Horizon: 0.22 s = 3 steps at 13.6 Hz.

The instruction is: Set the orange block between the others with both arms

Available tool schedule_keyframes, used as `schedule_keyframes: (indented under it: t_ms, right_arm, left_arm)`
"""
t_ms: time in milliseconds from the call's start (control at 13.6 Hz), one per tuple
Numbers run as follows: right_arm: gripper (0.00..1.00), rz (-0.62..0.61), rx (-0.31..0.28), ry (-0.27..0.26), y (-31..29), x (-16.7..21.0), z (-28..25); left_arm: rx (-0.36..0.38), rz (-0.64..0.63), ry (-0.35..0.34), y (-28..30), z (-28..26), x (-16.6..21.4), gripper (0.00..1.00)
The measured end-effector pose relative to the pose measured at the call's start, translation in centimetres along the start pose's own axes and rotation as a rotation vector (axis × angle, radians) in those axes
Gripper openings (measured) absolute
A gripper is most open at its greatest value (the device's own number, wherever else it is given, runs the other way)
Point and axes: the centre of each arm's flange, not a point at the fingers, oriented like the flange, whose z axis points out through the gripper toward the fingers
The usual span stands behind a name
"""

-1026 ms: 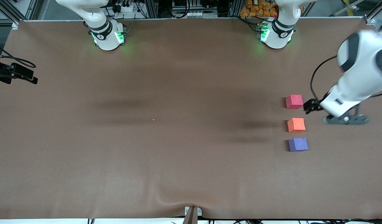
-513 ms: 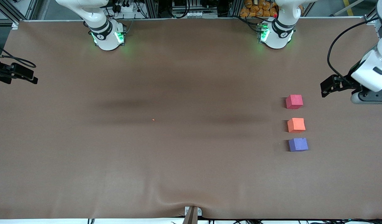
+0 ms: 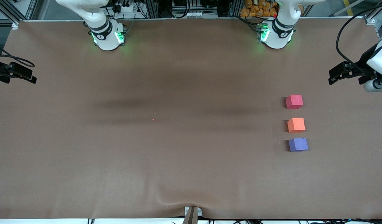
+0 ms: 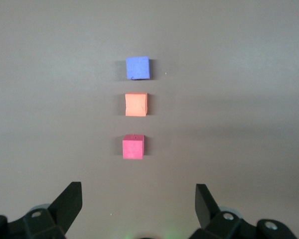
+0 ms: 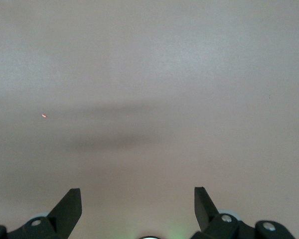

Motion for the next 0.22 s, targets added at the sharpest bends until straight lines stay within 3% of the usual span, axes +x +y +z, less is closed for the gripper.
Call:
schedule_keyframes:
  t_ms: [220]
  right_arm:
    - [1.0, 0.0, 0.0, 0.0, 0.0, -0.02, -0.02]
  left_arm:
    - [0.001, -0.008, 0.006, -0.49, -0.56, -0.94, 1.0]
